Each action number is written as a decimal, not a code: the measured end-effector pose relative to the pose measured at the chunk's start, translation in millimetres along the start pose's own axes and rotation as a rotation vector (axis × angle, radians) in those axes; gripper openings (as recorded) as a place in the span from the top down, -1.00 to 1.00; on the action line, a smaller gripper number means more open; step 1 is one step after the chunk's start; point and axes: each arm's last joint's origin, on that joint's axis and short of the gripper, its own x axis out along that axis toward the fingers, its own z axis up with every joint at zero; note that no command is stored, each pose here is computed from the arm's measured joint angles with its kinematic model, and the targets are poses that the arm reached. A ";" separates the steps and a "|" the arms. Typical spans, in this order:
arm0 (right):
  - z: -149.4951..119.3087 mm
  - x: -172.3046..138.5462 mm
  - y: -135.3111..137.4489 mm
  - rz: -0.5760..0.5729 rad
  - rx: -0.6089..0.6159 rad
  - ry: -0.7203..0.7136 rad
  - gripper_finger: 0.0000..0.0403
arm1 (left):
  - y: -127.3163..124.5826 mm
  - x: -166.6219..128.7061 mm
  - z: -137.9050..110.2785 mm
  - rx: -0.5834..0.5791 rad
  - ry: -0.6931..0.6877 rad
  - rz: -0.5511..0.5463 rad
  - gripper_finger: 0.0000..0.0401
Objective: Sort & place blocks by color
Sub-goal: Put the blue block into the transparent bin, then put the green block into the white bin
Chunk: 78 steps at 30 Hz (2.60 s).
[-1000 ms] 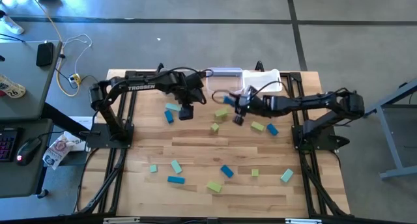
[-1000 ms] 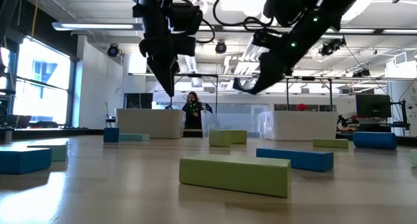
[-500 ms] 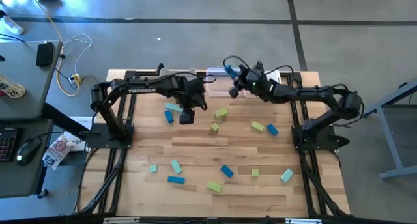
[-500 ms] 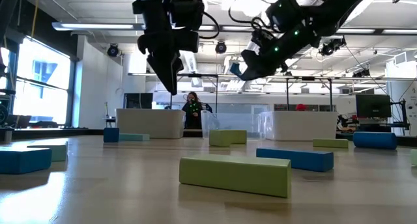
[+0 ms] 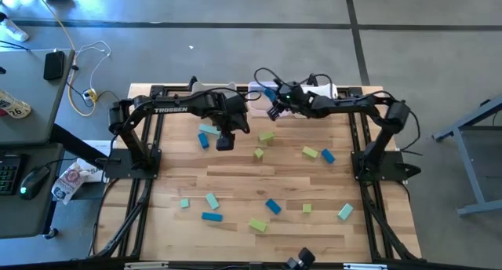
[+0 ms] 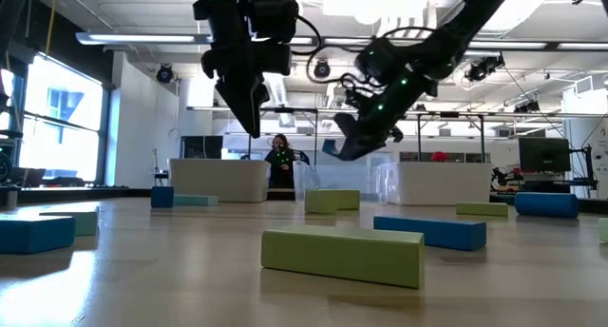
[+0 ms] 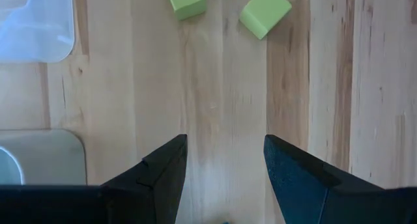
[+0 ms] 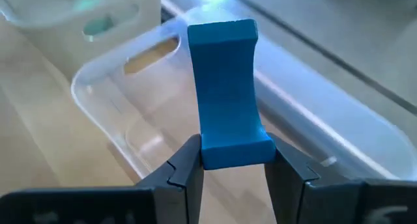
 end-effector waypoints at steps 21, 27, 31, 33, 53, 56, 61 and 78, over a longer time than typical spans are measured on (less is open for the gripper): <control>12.8 22.7 6.3 -0.011 0.022 0.312 0.46 | 0.1 0.0 0.2 0.000 -0.002 0.001 0.05; 10.3 21.9 5.8 -0.016 0.013 0.339 0.26 | -1.4 0.0 -1.5 -0.001 0.018 -0.007 0.05; 10.3 21.9 5.6 -0.023 0.008 0.339 0.07 | -6.3 0.1 -5.1 0.008 0.062 -0.038 0.05; 10.4 21.9 5.6 -0.020 -0.008 0.337 0.00 | -9.9 0.1 -5.9 0.020 0.070 -0.078 0.05; 45.9 -40.9 -0.1 0.004 -0.055 0.228 -0.02 | -58.3 0.6 -4.7 0.045 0.147 -0.253 0.17; 45.4 -51.2 1.4 0.033 -0.046 0.259 -0.02 | -65.2 1.2 -1.3 0.071 0.124 -0.253 0.18; 42.5 -63.4 12.0 0.072 -0.061 0.296 -0.03 | -80.5 2.3 5.8 0.127 0.073 -0.253 0.18; 50.4 -110.4 41.5 0.106 -0.044 0.202 -0.03 | -125.8 2.3 26.1 0.244 -0.113 -0.263 0.06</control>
